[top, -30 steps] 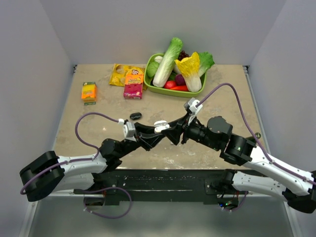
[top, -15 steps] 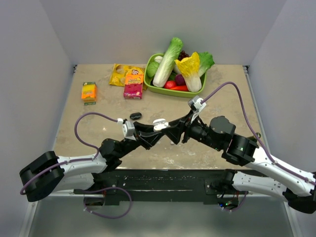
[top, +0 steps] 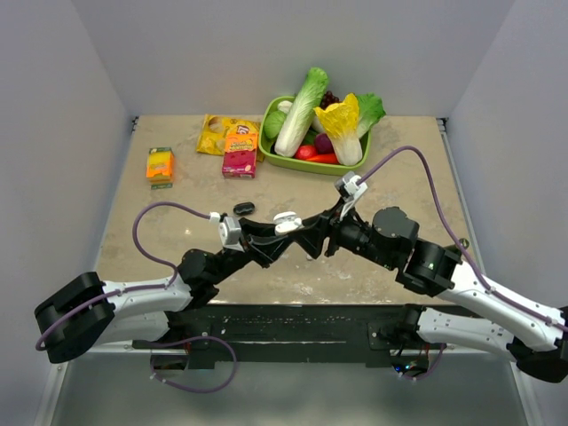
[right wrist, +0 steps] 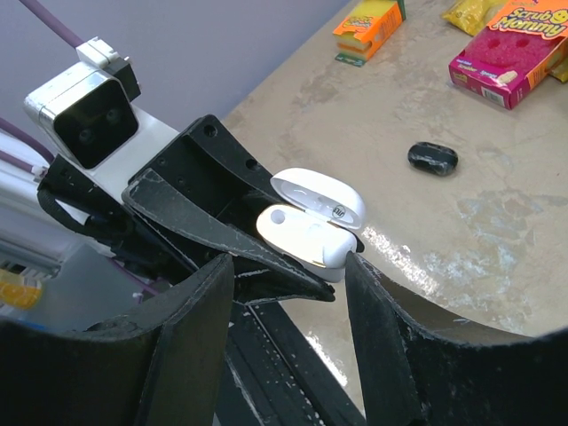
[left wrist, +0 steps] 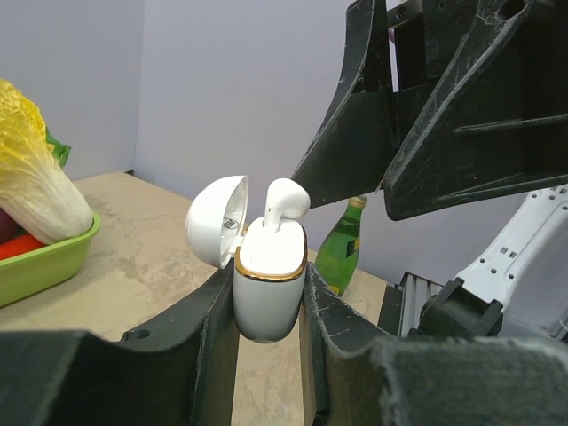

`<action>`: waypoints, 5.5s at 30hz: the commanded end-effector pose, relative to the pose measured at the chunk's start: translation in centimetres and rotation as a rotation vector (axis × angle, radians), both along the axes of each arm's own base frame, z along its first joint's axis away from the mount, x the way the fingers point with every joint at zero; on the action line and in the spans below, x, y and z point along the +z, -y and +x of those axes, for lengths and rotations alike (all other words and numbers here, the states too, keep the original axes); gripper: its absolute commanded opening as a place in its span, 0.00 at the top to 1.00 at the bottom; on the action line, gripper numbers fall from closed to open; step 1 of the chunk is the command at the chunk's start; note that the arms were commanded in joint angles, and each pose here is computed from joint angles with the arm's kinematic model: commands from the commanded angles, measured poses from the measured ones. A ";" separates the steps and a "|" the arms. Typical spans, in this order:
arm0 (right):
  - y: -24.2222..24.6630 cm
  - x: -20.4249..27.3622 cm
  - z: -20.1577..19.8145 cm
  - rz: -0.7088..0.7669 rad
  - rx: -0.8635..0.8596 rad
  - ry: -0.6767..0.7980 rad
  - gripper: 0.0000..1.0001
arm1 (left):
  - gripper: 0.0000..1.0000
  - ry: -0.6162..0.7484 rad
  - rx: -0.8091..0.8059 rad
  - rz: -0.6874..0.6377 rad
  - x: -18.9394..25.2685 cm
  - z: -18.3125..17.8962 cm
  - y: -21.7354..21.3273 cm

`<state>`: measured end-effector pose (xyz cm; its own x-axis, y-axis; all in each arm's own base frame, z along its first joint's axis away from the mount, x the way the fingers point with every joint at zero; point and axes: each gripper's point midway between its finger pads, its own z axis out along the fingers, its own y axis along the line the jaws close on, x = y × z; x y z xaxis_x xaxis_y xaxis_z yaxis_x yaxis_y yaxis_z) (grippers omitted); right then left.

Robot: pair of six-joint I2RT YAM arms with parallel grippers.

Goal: Insert the wireless bluetooth earbuds into the charging case
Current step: Place the earbud in the charging case, then adjust the earbud at the center of the board.

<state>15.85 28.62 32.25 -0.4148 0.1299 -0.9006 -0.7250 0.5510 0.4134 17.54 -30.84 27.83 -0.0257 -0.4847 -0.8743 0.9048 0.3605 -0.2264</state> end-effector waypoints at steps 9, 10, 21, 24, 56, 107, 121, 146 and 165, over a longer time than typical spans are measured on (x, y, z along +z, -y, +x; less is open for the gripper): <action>-1.4 3.0 -0.7 0.086 0.059 0.003 0.44 | 1.00 0.097 0.012 -0.094 3.3 -0.3 -0.6; -1.5 2.9 -0.7 0.087 0.059 -0.001 0.44 | 1.00 0.098 0.012 -0.097 3.4 -0.3 -0.6; -2.7 3.2 -1.1 0.110 0.106 -0.018 0.44 | 1.00 0.092 0.009 -0.096 3.1 -0.2 -0.4; -3.1 3.3 -0.9 0.113 0.109 -0.017 0.44 | 1.00 0.094 0.008 -0.097 3.1 -0.2 -0.3; 1.8 -0.1 2.2 -0.108 -0.123 0.078 0.42 | 1.00 0.126 -0.032 -0.131 3.7 -2.2 -2.0; 6.3 -9.8 4.3 -0.296 -0.383 -0.046 0.50 | 1.00 0.062 0.019 -0.068 -0.2 -3.0 -4.9; 4.7 -26.5 4.7 -0.536 -0.335 -0.304 1.00 | 1.00 -0.012 0.008 -0.071 -3.0 -4.1 -6.6; 3.1 -29.4 8.8 -0.642 -0.365 -0.326 1.00 | 1.00 -0.032 0.037 -0.062 -4.1 -3.7 -7.1; -0.9 -24.1 13.4 -0.536 -0.309 -0.262 0.54 | 1.00 -0.024 0.033 -0.044 -3.8 -3.5 -6.5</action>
